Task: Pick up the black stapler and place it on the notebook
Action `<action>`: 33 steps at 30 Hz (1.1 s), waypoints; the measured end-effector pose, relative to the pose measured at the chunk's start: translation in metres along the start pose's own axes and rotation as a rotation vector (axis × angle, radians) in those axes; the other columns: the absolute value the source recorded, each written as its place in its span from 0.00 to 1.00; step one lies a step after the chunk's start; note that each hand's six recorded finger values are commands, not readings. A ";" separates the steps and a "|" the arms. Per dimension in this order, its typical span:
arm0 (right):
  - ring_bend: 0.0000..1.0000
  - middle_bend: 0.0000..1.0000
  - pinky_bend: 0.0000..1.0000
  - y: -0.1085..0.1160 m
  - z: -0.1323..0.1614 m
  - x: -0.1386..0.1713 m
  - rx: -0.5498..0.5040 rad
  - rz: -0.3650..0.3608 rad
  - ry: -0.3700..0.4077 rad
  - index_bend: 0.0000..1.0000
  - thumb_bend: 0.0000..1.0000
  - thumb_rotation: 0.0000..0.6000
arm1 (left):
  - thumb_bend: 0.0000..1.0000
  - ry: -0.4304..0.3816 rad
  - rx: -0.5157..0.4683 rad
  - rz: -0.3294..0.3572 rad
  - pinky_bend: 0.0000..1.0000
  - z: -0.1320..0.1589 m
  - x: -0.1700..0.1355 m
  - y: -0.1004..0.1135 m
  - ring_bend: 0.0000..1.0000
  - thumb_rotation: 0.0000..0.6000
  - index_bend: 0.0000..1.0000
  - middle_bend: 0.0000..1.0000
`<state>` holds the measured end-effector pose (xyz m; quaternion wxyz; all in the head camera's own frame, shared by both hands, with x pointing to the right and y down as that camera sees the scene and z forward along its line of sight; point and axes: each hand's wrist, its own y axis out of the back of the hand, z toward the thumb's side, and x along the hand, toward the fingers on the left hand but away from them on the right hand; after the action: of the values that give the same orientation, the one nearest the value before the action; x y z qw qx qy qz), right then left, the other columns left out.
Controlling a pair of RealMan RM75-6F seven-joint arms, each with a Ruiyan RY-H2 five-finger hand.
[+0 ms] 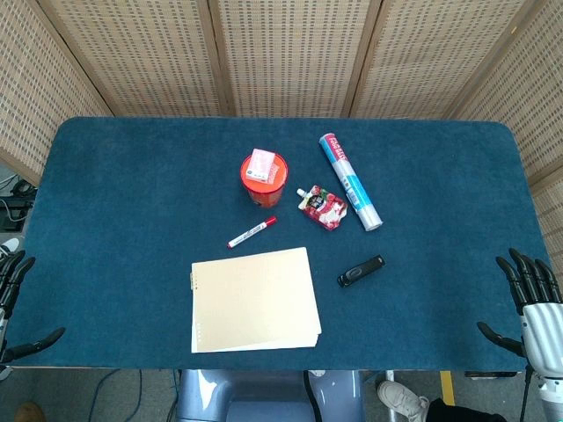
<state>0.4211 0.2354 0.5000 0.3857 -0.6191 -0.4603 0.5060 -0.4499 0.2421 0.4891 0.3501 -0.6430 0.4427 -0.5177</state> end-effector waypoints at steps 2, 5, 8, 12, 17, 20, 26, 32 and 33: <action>0.00 0.00 0.00 -0.001 0.000 0.000 0.000 0.005 0.000 0.00 0.00 1.00 | 0.00 -0.001 -0.001 -0.002 0.00 0.000 0.000 0.000 0.00 1.00 0.00 0.00; 0.00 0.00 0.00 -0.003 0.000 0.000 0.001 0.014 0.000 0.00 0.00 1.00 | 0.00 -0.005 -0.004 -0.006 0.00 0.001 0.000 -0.001 0.00 1.00 0.00 0.00; 0.00 0.00 0.00 -0.006 0.000 0.000 0.004 0.033 0.003 0.00 0.00 1.00 | 0.00 -0.011 -0.005 -0.011 0.00 0.001 0.001 -0.002 0.00 1.00 0.00 0.00; 0.00 0.00 0.00 -0.016 0.003 -0.004 0.009 0.085 0.025 0.00 0.00 1.00 | 0.00 -0.014 -0.003 -0.026 0.00 0.001 0.003 -0.005 0.00 1.00 0.00 0.00; 0.00 0.03 0.00 -0.036 0.016 -0.027 0.054 0.168 0.124 0.05 0.03 1.00 | 0.00 -0.001 0.011 -0.041 0.00 -0.001 0.010 -0.011 0.00 1.00 0.00 0.00; 0.00 0.09 0.00 -0.051 0.029 -0.048 0.077 0.229 0.197 0.16 0.16 1.00 | 0.00 0.013 0.021 -0.046 0.00 -0.003 0.014 -0.015 0.00 1.00 0.00 0.00; 0.08 0.17 0.00 -0.089 0.060 -0.096 0.133 0.358 0.347 0.22 0.25 1.00 | 0.00 0.036 0.049 -0.065 0.00 -0.005 0.022 -0.024 0.00 1.00 0.00 0.00; 0.13 0.22 0.13 -0.130 0.082 -0.137 0.184 0.427 0.427 0.25 0.32 1.00 | 0.00 0.067 0.069 -0.083 0.00 -0.011 0.031 -0.032 0.00 1.00 0.00 0.00; 0.14 0.23 0.14 -0.136 0.085 -0.140 0.186 0.434 0.434 0.26 0.33 1.00 | 0.00 0.070 0.070 -0.085 0.00 -0.011 0.032 -0.033 0.00 1.00 0.00 0.00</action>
<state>0.3041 0.1397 0.6506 0.4128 -0.7584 -0.1763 0.4726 -0.4519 0.2244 0.5331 0.3345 -0.6298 0.4087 -0.5696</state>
